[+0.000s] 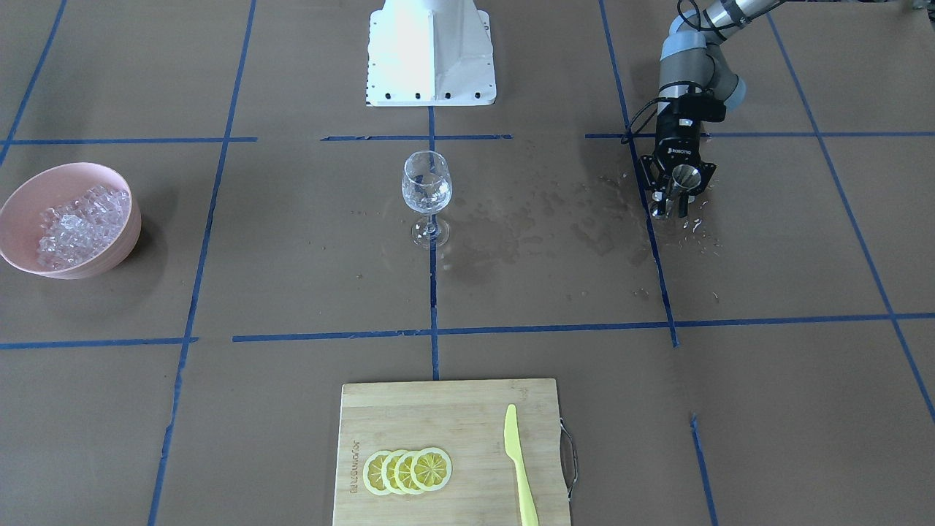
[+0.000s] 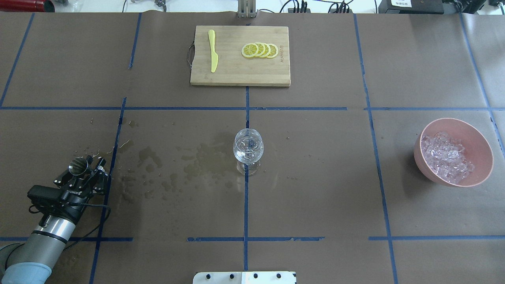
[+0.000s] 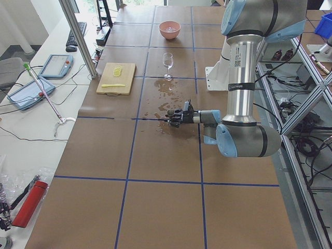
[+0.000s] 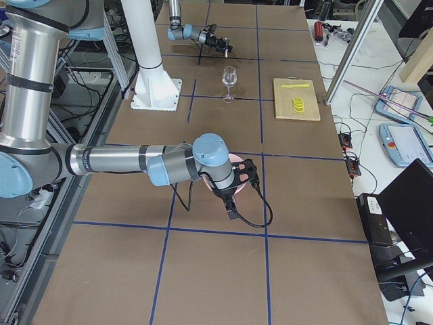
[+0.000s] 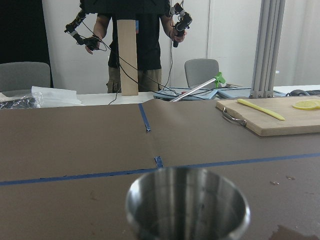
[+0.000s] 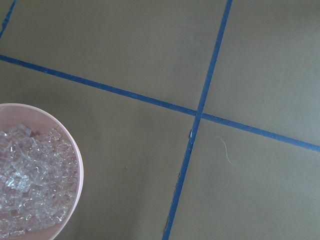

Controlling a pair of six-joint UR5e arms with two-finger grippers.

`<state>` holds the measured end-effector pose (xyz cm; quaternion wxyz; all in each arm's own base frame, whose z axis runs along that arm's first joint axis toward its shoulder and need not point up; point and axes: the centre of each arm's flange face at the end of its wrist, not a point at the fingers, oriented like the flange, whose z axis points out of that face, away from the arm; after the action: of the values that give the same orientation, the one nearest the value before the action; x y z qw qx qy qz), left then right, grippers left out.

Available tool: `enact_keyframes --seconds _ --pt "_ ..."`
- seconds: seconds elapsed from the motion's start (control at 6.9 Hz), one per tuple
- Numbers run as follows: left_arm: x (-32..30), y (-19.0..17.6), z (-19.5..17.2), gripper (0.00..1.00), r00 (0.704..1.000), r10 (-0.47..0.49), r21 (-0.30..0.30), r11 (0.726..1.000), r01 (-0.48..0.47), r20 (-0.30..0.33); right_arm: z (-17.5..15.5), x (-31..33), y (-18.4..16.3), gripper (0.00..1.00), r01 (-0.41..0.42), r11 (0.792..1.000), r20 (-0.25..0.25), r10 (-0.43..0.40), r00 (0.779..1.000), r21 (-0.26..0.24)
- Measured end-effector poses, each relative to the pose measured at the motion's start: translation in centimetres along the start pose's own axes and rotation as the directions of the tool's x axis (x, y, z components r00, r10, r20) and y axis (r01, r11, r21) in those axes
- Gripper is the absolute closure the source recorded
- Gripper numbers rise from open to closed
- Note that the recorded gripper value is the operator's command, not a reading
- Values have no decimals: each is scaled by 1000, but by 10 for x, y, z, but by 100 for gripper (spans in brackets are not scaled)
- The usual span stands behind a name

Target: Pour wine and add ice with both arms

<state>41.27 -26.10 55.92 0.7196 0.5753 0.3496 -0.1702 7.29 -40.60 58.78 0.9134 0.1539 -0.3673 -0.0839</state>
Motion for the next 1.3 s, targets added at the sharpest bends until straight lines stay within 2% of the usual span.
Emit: enact_keyframes --seconds 0.14,0.43,0.72,1.01,1.3 --pt "0 -1 0 0 1000 3 0 1000 -3 0 0 0 0 0 0 1000 0 0 1000 0" --pt "0 -5 0 0 1000 -2 18 1000 2 6 0 0 0 0 -1 1000 0 1 1000 -1" --pt "-8 -19 -5 0 999 -28 81 996 26 20 1 1 1 0 -2 1000 0 2 1000 -2" --pt "-19 -35 -13 0 999 -40 140 989 39 3 2 2 2 0 -4 1000 0 4 1000 -4" --pt "-16 -47 -18 0 998 -67 162 984 69 -23 2 2 2 0 -5 1000 0 5 1000 -5"
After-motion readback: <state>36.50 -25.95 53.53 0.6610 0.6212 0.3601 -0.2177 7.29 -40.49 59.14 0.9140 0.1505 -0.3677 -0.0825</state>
